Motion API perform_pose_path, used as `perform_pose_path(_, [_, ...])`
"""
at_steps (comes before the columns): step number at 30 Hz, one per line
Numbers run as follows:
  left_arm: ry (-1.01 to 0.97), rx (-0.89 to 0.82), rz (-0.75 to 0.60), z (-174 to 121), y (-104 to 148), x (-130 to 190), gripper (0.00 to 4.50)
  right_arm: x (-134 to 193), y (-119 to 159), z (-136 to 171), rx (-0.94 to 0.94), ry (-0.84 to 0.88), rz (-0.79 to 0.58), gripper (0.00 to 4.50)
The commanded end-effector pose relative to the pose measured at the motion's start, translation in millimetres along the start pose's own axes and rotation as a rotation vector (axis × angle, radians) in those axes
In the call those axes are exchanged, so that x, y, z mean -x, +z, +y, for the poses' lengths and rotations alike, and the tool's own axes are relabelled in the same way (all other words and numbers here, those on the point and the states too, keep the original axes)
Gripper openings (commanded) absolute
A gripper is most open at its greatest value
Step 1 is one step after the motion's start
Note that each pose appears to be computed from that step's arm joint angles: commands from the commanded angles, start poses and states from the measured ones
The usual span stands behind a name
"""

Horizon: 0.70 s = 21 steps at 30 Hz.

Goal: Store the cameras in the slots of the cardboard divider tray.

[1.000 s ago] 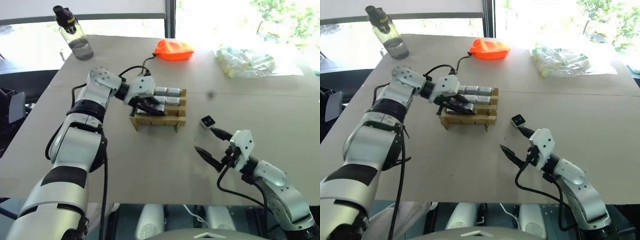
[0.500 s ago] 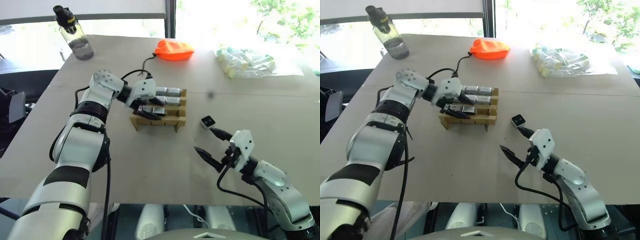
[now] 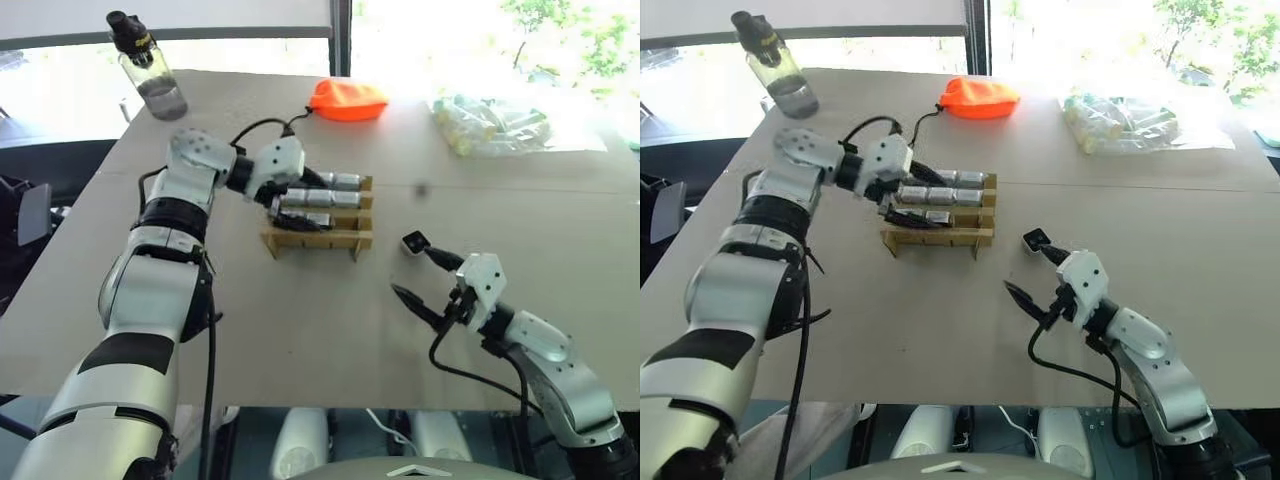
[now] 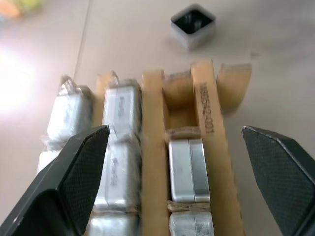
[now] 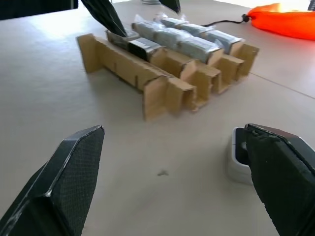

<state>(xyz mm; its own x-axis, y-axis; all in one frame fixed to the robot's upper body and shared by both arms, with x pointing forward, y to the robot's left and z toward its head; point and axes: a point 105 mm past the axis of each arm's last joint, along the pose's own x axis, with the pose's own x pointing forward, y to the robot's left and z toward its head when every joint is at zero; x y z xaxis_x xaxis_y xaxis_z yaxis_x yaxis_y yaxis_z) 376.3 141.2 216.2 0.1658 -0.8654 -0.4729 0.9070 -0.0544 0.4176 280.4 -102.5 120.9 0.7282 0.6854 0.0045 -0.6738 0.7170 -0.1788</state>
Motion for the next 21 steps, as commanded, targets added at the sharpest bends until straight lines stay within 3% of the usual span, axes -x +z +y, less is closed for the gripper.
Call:
perform_pose_path(1, [-0.031, -0.012, -0.183, -16.7, 41.4, 12.7, 4.46, -12.3, -1.1, -20.5, 0.007, -0.117, 0.03, 4.5])
perform_pose_path(11, [0.073, 0.212, -0.153, -72.6, 24.7, 22.2, 4.46, -35.5, -25.2, -21.5, -0.101, -0.2, 0.143, 4.5])
perform_pose_path(19, [0.212, 0.293, -0.091, -86.5, 15.9, 24.5, 4.46, -38.0, -26.2, -20.0, -0.112, -0.194, 0.148, 4.5])
perform_pose_path(21, [0.217, 0.301, -0.082, -90.6, 15.6, 23.8, 4.5, -38.0, -25.6, -21.1, -0.107, -0.198, 0.145, 4.0])
